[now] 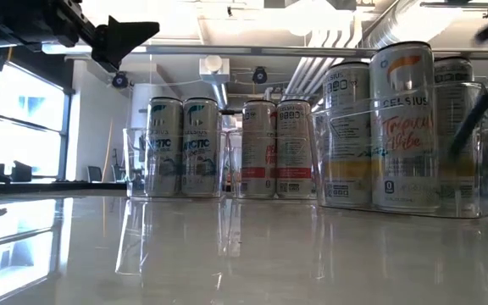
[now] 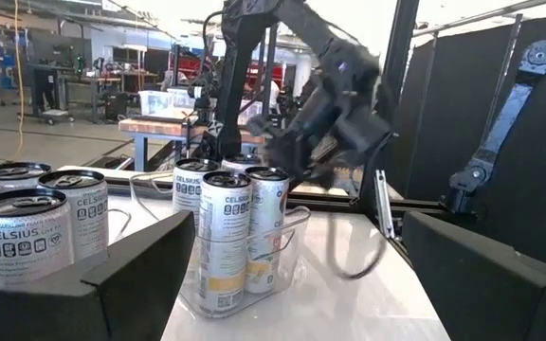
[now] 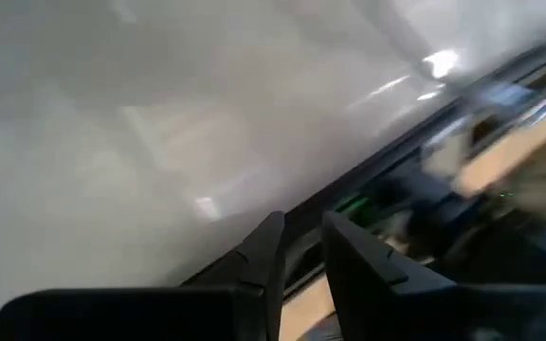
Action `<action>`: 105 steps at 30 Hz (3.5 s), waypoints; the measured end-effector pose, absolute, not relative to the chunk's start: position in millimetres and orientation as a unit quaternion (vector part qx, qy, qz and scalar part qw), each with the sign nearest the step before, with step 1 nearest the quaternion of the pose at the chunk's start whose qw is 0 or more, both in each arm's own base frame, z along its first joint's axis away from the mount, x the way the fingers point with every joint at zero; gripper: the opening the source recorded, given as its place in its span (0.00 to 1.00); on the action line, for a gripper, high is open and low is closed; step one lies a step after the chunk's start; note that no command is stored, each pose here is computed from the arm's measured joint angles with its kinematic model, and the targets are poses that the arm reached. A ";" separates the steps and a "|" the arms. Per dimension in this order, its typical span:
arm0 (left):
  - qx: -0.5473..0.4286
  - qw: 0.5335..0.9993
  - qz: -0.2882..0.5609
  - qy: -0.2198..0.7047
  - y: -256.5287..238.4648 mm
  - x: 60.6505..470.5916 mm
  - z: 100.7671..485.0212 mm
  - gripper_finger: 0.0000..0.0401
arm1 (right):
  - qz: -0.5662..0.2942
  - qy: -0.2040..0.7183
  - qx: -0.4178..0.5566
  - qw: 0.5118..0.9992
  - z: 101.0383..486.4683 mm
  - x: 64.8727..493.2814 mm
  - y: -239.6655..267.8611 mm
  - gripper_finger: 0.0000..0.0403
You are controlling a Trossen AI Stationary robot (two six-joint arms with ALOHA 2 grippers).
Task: Sort soda cans
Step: Move the transparent bins to the top center of the table
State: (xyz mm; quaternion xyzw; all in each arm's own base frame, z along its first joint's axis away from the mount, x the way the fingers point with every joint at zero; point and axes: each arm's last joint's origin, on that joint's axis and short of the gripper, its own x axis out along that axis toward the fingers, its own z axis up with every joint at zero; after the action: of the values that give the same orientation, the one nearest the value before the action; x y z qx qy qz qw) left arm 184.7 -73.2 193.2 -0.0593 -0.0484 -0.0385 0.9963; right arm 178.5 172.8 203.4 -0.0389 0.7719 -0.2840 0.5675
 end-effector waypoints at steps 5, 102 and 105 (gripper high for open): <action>-0.058 0.996 -0.041 -0.045 -73.5 184.9 192.4 0.92 | -0.237 0.716 0.080 0.652 221.8 179.0 219.6 0.17; 0.020 0.980 0.023 0.196 -101.5 288.8 138.0 0.89 | -0.537 0.454 0.191 0.685 192.6 124.4 181.6 0.00; 0.020 0.980 0.022 0.196 -101.5 288.8 138.1 0.89 | -0.556 0.444 0.205 0.672 173.7 125.3 156.8 0.00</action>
State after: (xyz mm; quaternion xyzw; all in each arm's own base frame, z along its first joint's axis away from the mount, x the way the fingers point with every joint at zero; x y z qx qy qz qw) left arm 288.8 -101.5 138.1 0.0202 0.1959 0.0221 0.9802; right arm 125.3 156.8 173.7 0.2054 0.4439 -0.5563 0.6718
